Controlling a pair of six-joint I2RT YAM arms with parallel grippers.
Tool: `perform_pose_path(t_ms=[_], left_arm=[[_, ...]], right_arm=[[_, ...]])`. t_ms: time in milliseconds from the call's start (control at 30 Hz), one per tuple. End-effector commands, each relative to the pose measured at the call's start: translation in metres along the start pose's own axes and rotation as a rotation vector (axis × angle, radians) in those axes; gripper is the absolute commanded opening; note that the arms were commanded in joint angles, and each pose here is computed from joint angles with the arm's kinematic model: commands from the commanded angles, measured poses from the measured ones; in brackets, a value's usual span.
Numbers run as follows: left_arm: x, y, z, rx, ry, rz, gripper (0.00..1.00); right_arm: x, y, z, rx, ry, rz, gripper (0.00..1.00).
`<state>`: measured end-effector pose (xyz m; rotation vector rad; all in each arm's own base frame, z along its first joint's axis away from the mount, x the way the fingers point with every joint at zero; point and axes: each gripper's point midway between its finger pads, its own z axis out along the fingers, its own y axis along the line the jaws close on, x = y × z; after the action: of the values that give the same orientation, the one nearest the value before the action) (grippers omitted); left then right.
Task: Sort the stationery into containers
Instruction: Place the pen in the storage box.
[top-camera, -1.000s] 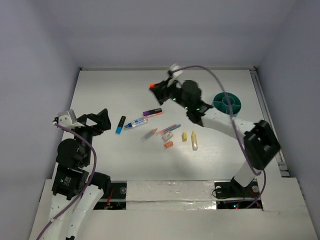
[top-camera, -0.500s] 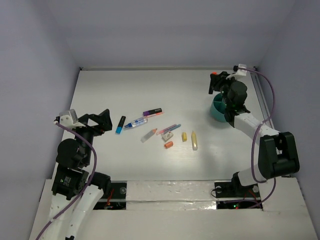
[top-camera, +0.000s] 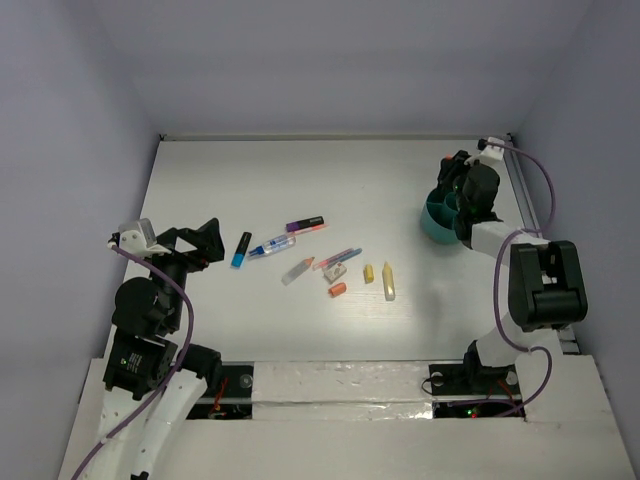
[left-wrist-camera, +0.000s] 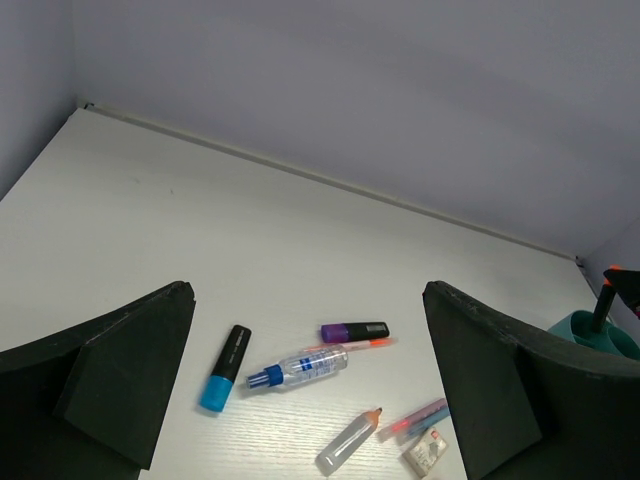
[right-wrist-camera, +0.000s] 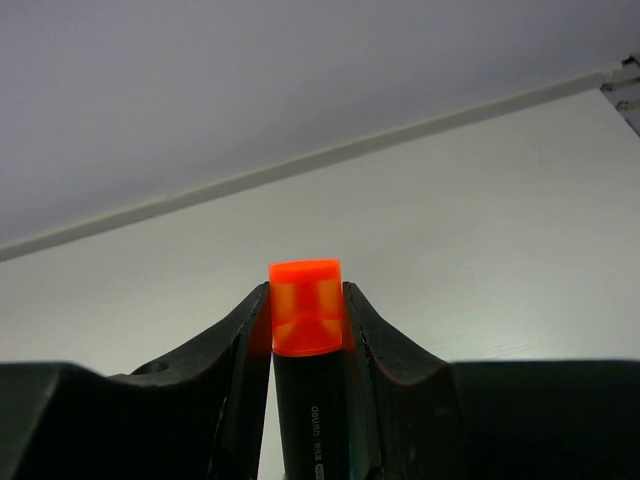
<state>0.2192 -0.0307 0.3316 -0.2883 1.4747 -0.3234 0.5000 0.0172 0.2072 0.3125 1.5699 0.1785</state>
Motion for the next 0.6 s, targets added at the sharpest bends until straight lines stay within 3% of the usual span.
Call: perform_pose_path(t_ms=[0,567], left_arm=[[-0.021,-0.010,-0.001,0.037,-0.062,-0.010,0.99],[-0.023,-0.009,-0.002,0.030,-0.070,-0.005,0.99]], right_arm=[[-0.028,0.004,0.013,-0.023,-0.090,-0.013,0.15],[0.003,-0.011,0.012,0.011,-0.058,-0.028,0.21]])
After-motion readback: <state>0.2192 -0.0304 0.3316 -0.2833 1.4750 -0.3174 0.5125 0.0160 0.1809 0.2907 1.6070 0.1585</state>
